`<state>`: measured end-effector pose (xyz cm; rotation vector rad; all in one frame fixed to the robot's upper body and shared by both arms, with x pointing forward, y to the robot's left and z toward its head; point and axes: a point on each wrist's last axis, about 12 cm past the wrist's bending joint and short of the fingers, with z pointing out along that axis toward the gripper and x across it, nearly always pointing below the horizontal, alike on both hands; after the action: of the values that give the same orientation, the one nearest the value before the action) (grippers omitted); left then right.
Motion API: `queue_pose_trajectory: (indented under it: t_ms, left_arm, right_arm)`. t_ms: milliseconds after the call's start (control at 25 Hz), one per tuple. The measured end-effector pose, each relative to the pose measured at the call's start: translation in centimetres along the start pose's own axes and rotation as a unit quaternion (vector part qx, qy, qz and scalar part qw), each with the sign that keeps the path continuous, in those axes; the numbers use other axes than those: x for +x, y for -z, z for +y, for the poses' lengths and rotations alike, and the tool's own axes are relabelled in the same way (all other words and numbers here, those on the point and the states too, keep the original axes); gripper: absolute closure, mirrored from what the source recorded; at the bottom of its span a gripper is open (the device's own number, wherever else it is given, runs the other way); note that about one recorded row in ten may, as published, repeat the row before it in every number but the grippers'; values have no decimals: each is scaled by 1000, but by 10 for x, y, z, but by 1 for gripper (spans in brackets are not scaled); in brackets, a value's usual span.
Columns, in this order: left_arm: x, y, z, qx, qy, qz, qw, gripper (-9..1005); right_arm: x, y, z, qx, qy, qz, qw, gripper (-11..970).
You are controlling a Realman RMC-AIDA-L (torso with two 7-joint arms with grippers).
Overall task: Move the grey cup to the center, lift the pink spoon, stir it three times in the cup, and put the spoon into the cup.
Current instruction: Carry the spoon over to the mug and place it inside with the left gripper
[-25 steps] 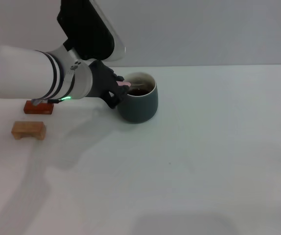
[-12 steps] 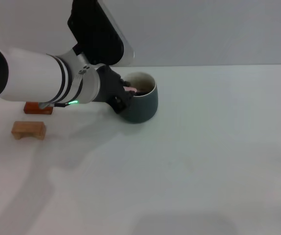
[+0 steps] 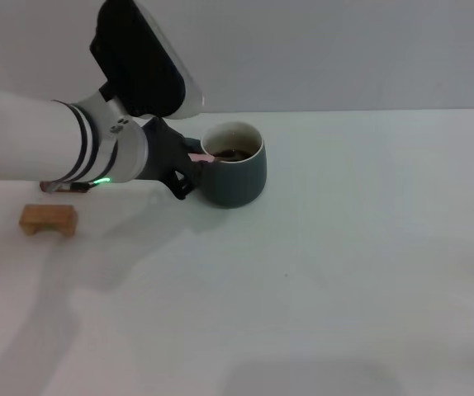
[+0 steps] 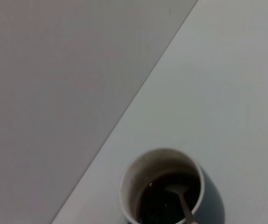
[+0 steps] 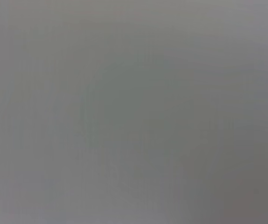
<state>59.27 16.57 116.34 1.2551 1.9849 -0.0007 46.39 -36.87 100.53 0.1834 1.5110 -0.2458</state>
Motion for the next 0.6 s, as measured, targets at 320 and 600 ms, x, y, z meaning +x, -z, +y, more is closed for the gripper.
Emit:
queue_pose_trajectory:
  t_ms: [320,600]
  left_arm:
    - [-6,0,11,-18,3,-13,1000,791]
    - [-17,-7,12,-16,-4,-21,1000,789]
  right_arm:
    - [-1,-1,1,-1,-1,-1,1000,960]
    - [0,-1,0,-1,1,-1,1000,960]
